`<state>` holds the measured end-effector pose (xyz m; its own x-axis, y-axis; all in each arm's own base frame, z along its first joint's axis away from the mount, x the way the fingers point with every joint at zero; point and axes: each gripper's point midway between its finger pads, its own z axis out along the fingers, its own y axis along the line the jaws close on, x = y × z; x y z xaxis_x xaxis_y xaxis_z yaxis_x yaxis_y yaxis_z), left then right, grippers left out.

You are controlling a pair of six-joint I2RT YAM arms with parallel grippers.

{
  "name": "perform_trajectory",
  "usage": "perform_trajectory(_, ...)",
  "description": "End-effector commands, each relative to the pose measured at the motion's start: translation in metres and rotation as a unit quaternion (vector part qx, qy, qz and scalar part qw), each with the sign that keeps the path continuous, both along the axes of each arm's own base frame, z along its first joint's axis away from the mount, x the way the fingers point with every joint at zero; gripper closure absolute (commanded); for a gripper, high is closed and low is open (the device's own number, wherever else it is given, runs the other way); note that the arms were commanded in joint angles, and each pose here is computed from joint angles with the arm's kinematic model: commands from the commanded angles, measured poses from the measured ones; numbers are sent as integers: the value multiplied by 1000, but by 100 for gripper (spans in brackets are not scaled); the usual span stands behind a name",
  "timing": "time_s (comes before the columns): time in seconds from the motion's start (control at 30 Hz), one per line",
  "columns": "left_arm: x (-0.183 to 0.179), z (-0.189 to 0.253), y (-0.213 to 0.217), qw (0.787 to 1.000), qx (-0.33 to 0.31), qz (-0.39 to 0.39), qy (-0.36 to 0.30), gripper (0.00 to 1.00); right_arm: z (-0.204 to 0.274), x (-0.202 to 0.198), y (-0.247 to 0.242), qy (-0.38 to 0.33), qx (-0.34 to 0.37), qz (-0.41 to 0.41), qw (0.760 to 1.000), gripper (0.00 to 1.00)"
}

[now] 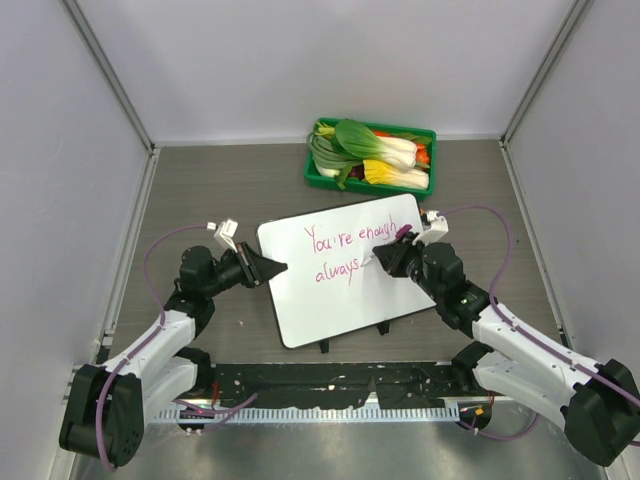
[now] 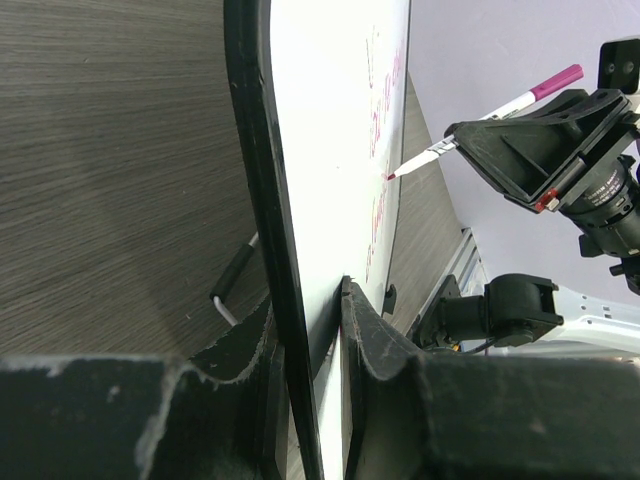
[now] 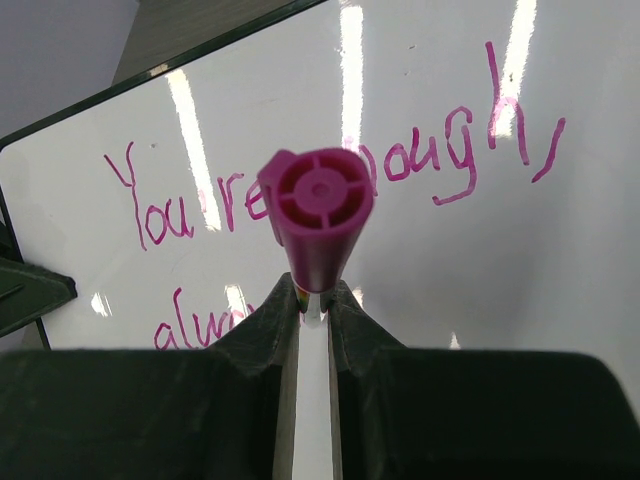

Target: Write a sentence on the whiteboard

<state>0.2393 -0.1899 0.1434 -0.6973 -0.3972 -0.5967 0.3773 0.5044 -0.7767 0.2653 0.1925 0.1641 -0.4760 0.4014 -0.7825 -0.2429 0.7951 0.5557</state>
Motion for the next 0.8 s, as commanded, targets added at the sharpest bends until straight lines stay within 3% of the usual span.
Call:
perform_trajectory(0.0, 10, -39, 22, 995, 95, 41, -10, 100, 5, 7, -1, -20, 0, -8, 1000, 99)
perform_trajectory(0.27, 10, -39, 22, 995, 95, 42, -9, 100, 4, 6, -5, -17, -15, -11, 1000, 99)
perform_trajectory(0.53, 10, -39, 22, 994, 97, 42, -10, 100, 53, 1, -7, -57, 31, -11, 998, 99)
perform_trajectory(0.77, 10, -38, 23, 994, 97, 43, -10, 100, 66, -3, -13, -64, 41, -16, 997, 99)
